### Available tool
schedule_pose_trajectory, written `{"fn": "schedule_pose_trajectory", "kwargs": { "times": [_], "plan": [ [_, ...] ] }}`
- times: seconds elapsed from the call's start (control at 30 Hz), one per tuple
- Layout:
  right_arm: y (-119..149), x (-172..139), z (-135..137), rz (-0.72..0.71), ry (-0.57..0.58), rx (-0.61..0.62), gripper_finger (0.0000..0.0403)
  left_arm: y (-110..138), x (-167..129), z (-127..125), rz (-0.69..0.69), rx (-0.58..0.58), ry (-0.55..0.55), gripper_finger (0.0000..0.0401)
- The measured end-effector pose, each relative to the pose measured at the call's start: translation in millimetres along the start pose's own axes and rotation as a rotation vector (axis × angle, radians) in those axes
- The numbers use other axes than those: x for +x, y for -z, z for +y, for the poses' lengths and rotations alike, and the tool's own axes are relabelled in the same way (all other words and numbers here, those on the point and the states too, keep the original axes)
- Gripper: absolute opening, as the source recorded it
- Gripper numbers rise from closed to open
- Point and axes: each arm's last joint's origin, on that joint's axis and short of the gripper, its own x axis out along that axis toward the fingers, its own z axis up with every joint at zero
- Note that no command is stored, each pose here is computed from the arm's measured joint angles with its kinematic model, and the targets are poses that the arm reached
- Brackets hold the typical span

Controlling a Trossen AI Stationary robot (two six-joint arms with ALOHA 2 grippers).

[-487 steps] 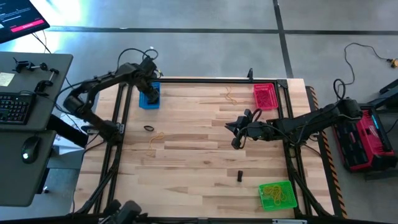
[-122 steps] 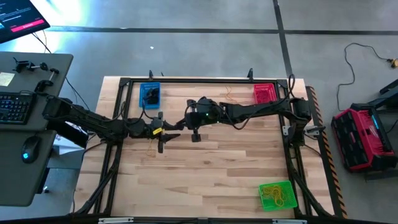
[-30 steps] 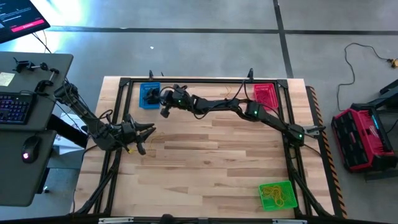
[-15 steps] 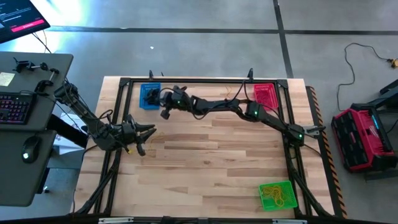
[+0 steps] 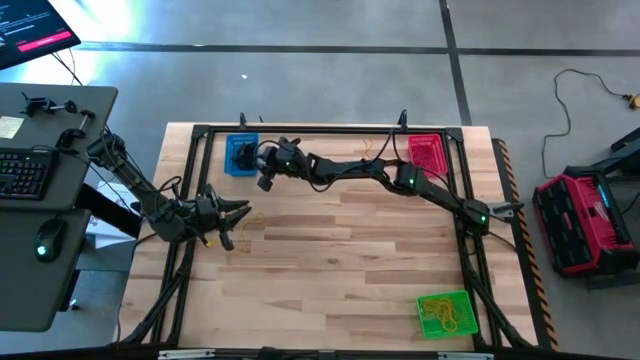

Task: Sort rubber bands into baskets
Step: Put the yellow rubber band into the green bin

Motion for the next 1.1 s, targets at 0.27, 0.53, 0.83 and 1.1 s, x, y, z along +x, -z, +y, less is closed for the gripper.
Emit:
{"fn": "schedule_pose_trajectory", "kwargs": {
  "times": [0.27, 0.53, 0.83, 1.1],
  "plan": [
    [-34.3, -18.9, -3.1, 0.092, 0.022, -0.141, 0.0027, 0.2, 0.0, -0.3, 0.002, 0.001, 0.01, 0.0076],
    [-48.2, -28.7, 0.5, 0.127, -0.052, -0.117, 0.0002, 1.0, 0.0, -1.1, 0.011, 0.007, 0.042, 0.0076],
    [-51.2, -32.2, 28.9, 0.098, -0.036, -0.145, 0.0, 1.5, -0.1, -1.9, 0.017, 0.011, 0.07, 0.0076],
    [-20.1, -46.0, 32.3, 0.075, -0.039, -0.064, 0.0, 1.8, 0.0, -1.9, 0.019, 0.015, 0.071, 0.0076]
  ]
}}
